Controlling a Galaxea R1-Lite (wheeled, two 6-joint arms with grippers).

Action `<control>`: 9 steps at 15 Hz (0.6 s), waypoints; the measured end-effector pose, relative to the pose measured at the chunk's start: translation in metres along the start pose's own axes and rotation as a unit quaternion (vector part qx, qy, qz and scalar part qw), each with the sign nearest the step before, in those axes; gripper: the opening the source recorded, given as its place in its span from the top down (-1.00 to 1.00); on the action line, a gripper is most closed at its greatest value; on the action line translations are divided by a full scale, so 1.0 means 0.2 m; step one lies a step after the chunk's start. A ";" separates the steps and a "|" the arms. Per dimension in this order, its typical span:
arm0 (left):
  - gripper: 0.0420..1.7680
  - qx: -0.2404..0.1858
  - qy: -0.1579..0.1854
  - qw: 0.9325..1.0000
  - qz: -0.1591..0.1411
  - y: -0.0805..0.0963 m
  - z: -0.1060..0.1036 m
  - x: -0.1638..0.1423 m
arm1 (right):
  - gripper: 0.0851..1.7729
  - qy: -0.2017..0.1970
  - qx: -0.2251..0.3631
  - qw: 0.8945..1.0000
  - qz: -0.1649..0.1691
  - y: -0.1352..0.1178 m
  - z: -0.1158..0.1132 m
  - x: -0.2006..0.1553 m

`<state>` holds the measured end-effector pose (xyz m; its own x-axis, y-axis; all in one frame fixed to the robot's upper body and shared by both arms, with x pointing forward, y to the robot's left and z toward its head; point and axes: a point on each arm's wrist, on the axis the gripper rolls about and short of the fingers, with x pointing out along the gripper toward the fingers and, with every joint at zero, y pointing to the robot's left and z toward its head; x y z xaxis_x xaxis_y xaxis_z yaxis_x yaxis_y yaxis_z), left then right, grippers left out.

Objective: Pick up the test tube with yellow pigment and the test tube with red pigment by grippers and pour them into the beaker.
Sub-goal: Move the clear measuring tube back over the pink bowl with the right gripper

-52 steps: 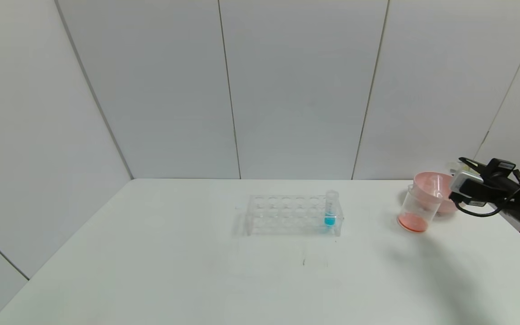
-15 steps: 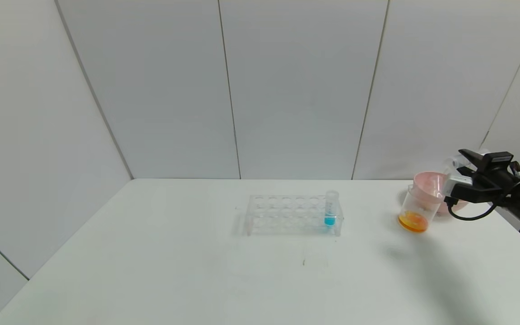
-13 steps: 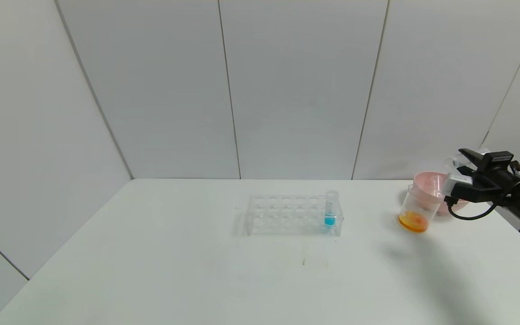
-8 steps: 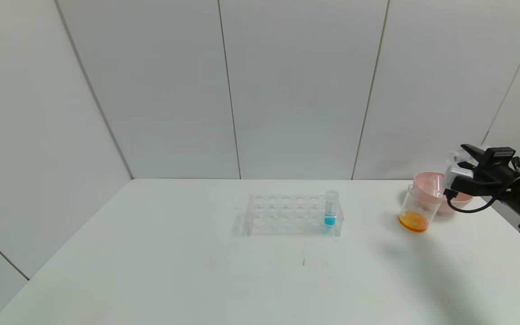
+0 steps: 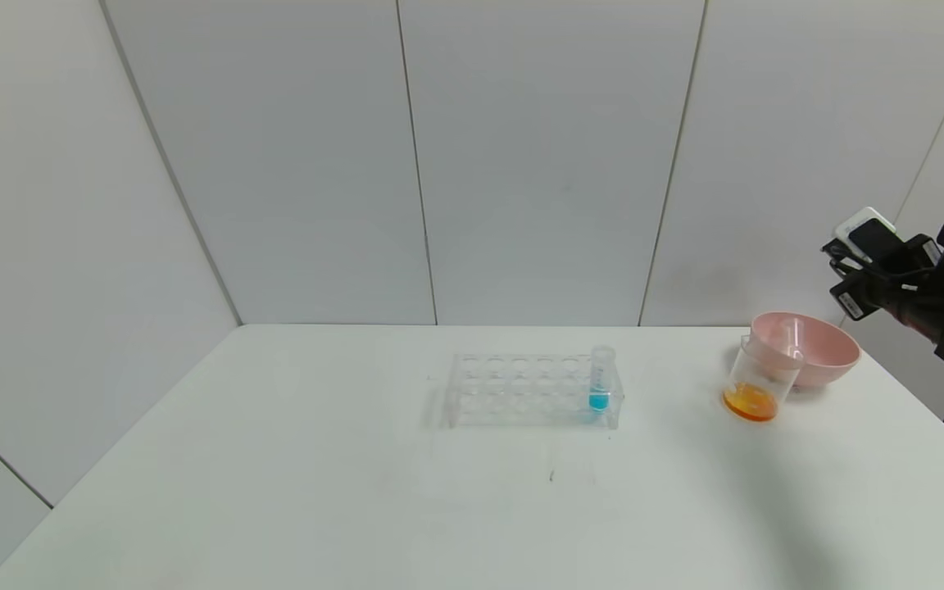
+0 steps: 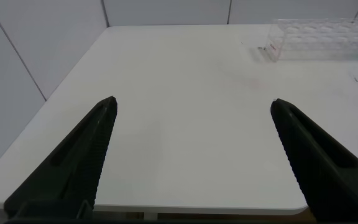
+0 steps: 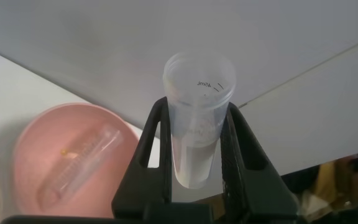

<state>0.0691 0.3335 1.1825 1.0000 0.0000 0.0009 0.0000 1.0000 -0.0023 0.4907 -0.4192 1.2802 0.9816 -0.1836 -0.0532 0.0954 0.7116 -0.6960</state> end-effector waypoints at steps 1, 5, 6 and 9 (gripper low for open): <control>-1.00 0.000 0.000 1.000 0.000 0.00 0.00 0.00 | 0.49 0.017 0.042 0.999 0.013 0.01 -0.01 0.01; -1.00 0.000 0.000 1.000 0.000 0.00 0.00 0.00 | 0.49 0.062 0.205 0.976 0.031 0.05 -0.06 0.04; -1.00 0.000 0.000 1.000 0.000 0.00 0.00 0.00 | 0.49 0.070 0.233 0.969 0.028 0.06 -0.07 0.05; -1.00 0.000 0.000 1.000 0.000 0.00 0.00 0.00 | 0.49 0.090 0.316 0.944 0.021 0.09 -0.13 0.06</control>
<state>0.0691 0.3335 1.1825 1.0000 0.0000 0.0009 0.0000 1.0000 -0.0023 0.5002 -0.4260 1.2491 0.9479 -0.2184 -0.2317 0.1932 0.9729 -0.1270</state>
